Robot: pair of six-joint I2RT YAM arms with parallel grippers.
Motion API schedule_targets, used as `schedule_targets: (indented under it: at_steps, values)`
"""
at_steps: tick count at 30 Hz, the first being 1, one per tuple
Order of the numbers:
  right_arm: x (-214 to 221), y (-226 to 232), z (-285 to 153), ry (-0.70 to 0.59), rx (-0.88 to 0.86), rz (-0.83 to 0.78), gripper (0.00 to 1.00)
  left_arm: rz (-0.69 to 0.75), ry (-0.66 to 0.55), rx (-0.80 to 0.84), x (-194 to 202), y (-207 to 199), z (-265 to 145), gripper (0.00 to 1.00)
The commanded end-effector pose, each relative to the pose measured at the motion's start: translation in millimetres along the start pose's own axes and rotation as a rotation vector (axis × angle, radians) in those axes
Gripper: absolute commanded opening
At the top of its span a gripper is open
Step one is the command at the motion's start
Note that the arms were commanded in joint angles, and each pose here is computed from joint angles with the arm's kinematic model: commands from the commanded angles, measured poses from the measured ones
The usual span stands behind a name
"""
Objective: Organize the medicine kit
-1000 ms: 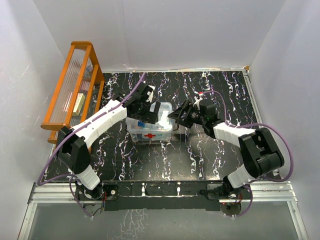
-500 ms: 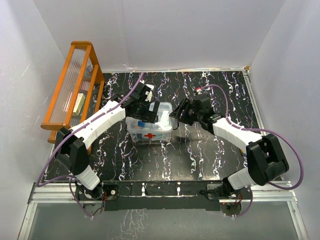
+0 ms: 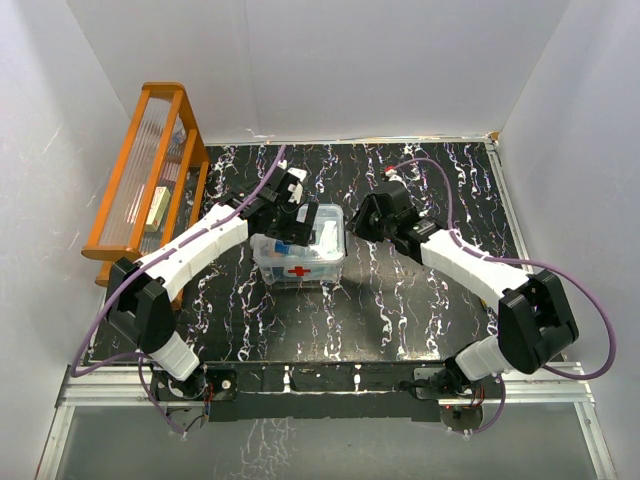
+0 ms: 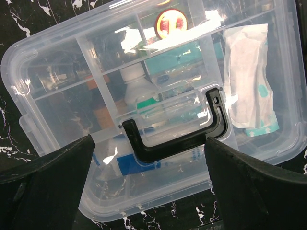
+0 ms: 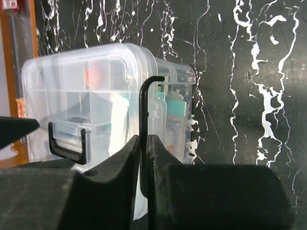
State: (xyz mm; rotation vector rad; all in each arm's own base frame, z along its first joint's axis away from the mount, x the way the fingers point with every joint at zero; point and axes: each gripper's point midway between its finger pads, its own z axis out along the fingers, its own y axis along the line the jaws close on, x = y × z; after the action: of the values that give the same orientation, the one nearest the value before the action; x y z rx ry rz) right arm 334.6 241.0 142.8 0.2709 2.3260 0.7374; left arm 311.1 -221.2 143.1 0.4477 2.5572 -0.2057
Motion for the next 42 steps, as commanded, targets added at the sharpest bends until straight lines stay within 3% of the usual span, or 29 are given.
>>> schedule_targets:
  at_steps: [1,10,13,18,24,28,36,42]
  values:
    - [14,-26,-3,0.039,0.156,-0.071,0.06,-0.018,0.347,-0.019,91,9,26,0.98]
    - [16,-16,-4,0.047,0.143,-0.096,0.05,-0.018,0.347,-0.018,92,9,27,0.98]
    - [6,-9,-13,0.011,0.129,-0.093,0.16,-0.025,0.343,-0.016,90,9,25,0.98]
    - [-21,14,-34,-0.063,0.084,-0.113,0.44,-0.051,0.254,0.031,58,-1,9,0.98]
    - [-33,32,-48,-0.074,0.035,-0.162,0.60,-0.104,0.084,0.142,6,-16,-24,0.97]
    - [-44,40,-53,-0.097,0.023,-0.221,0.65,-0.166,-0.008,0.141,-18,-8,-43,0.96]
    - [-50,77,-44,-0.118,0.019,-0.362,0.67,-0.457,-0.215,0.060,-35,61,-63,0.94]
    - [-23,120,-11,-0.075,0.043,-0.527,0.68,-0.591,-0.309,0.054,-35,90,-78,0.95]
